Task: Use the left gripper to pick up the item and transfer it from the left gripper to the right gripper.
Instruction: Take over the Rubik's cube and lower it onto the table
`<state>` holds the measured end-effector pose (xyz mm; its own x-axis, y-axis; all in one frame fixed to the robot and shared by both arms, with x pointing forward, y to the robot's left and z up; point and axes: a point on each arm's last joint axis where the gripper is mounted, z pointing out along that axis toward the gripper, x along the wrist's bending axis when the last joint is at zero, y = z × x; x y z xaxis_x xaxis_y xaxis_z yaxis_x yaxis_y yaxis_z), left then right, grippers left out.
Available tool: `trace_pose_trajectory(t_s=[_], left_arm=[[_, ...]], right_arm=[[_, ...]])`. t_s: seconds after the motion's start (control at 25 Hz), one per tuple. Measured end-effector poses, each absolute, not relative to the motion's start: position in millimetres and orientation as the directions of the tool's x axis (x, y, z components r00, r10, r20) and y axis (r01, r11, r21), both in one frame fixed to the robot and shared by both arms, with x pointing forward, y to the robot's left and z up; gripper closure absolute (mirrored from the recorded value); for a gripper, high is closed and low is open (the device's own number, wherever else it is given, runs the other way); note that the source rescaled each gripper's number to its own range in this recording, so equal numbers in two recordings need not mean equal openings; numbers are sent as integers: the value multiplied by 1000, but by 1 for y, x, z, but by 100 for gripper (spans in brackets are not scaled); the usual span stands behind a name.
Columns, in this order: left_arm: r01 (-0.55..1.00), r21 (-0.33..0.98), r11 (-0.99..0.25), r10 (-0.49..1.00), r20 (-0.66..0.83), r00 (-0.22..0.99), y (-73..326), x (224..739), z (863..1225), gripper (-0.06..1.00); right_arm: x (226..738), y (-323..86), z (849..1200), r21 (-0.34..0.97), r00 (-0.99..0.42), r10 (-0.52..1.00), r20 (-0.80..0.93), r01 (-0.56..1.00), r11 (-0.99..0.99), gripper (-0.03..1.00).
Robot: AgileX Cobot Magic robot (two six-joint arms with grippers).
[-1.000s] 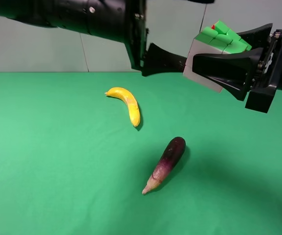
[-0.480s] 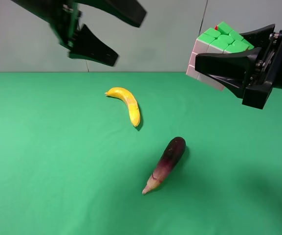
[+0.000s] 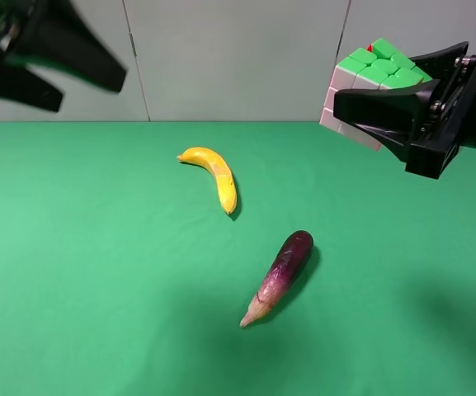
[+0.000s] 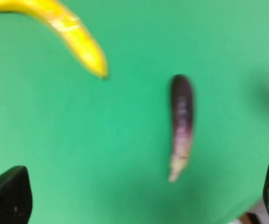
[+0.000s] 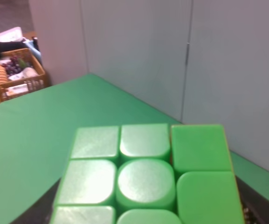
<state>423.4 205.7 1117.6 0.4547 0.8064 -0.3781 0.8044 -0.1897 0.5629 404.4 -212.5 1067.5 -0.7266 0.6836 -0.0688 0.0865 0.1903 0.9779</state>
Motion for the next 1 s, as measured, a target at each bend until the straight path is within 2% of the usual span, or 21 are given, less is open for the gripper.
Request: trace_pose_trajectory(t_s=[0.44,0.8,1.0], left_arm=[[724,678,-125,923,-187,335,259,327,1086,-5],[587,798,-137,937,-88,339,286,258,1056,-6],[501,856,-130,932,-68,356,292,237,1054,-6]], right_arm=[[405,-213,1067,978,-724,687,-66,90,188,97],[404,-213,1065,975,-725,688,-24,135,177,97],[403,-212,1062,966,-731,682,-19,162,200,97]])
